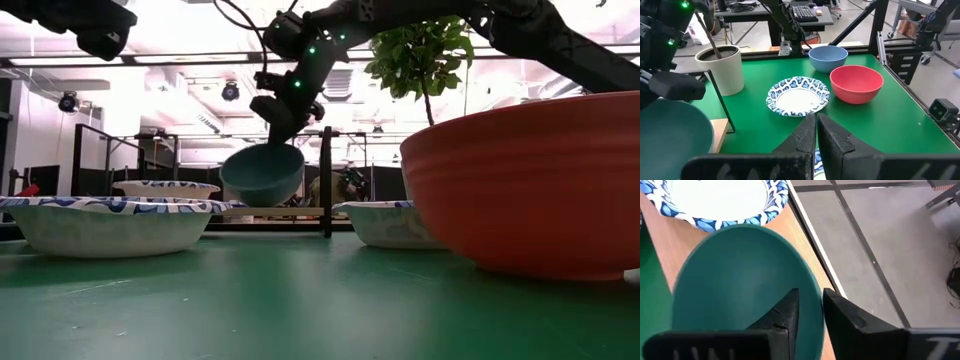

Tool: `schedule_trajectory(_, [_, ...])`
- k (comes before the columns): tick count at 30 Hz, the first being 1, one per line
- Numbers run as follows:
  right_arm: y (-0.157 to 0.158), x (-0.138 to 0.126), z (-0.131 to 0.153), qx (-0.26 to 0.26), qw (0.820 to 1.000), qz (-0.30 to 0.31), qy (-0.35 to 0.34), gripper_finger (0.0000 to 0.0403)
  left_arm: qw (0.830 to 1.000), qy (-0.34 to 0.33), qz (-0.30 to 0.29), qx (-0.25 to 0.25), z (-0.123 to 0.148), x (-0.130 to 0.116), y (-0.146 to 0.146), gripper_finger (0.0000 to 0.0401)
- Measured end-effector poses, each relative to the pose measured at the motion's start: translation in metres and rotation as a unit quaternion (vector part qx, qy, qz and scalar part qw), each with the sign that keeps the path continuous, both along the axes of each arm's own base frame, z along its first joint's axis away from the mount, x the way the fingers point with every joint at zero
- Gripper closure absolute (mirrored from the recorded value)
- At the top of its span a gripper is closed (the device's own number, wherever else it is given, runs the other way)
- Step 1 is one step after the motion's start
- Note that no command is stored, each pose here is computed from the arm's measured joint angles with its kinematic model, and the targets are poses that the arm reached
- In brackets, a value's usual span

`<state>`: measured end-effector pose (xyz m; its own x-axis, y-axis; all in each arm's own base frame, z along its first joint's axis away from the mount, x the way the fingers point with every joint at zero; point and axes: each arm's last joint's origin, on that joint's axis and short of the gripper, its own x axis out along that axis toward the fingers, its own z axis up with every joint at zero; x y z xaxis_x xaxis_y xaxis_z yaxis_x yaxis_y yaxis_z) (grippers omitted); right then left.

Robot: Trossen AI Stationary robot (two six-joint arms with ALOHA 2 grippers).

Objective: Place and stack bowls onto a shelf
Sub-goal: Put the green bowl on the shelf

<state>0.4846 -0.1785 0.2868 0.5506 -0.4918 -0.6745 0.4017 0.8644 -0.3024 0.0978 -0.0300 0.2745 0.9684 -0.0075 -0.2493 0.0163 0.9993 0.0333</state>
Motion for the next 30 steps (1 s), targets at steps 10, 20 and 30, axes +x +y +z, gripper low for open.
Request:
schedule_trajectory(10, [-0.007, -0.002, 0.000, -0.007, 1.000, -0.002, 0.003, 0.0315, 1.000, 0.000, 0.000, 0.000, 0.000, 0.001, 0.000, 0.0401])
schedule_trajectory(20, [0.025, -0.007, 0.025, -0.007, 0.998, 0.053, 0.011, 0.0319, 1.000, 0.003, 0.000, 0.001, 0.000, 0.001, -0.001, 0.0401])
schedule_trajectory(30, [0.101, -0.026, 0.038, 0.029, 0.985, 0.118, 0.119, 0.0346, 1.000, 0.014, 0.002, 0.001, -0.003, 0.009, -0.004, 0.0401])
